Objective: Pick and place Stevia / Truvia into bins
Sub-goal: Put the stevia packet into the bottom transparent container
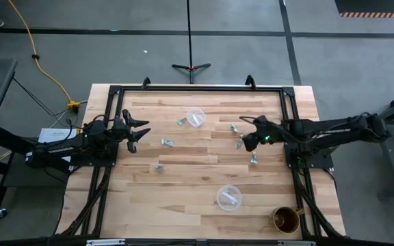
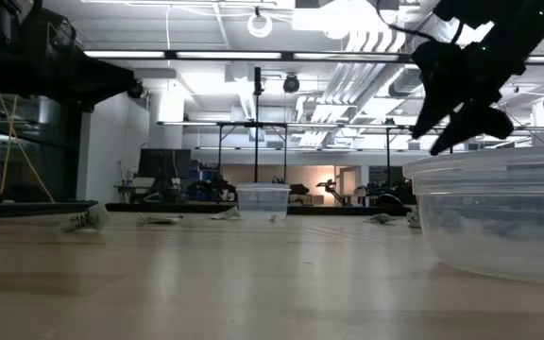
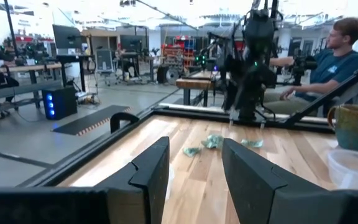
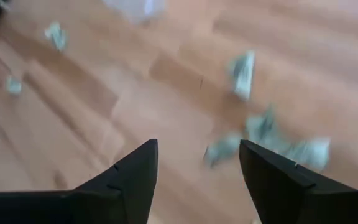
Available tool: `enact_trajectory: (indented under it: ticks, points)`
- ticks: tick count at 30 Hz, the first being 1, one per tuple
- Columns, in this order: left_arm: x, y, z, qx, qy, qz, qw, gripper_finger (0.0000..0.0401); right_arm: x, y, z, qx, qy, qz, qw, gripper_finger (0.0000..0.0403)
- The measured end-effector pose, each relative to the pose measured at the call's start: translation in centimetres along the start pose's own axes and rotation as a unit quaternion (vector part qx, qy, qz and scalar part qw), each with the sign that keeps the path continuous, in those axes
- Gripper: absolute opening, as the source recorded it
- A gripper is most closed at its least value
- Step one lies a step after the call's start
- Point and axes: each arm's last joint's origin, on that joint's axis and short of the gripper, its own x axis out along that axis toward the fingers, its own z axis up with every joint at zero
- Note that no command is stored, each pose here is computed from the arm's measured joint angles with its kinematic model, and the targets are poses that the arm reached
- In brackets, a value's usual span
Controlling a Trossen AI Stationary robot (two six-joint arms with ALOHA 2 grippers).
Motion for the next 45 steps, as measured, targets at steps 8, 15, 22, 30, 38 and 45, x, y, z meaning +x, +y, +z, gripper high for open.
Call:
enact_trajectory:
  ticks: [8, 15, 22, 30, 38, 45]
  points:
    - [0.0, 0.0, 0.2, 0.049, -0.011, 0.0, 0.999, 0.0182, 1.4, -1.0, -2.3, 0.082, 0.127, -0.095, 0.984, 0.0205]
    - [0.0, 0.0, 0.3, 0.052, -0.017, 0.001, 0.999, 0.0182, 2.1, -0.5, -3.3, 0.101, 0.138, -0.12, 0.978, 0.0205]
    - [0.0, 0.0, 0.5, 0.051, -0.027, 0.001, 0.998, 0.0182, 3.7, -0.4, -4.0, 0.095, 0.134, -0.163, 0.973, 0.0205]
    - [0.0, 0.0, 0.7, 0.051, -0.033, 0.001, 0.998, 0.0182, 5.3, -0.3, -4.7, 0.098, 0.167, -0.18, 0.964, 0.0204]
    - [0.0, 0.0, 0.6, 0.051, -0.032, 0.001, 0.998, 0.0182, 6.1, -0.4, -5.1, 0.1, 0.194, -0.19, 0.957, 0.0204]
    - [0.0, 0.0, 0.6, 0.051, -0.03, 0.001, 0.998, 0.0182, 6.2, -0.4, -5.2, 0.107, 0.198, -0.191, 0.955, 0.0203]
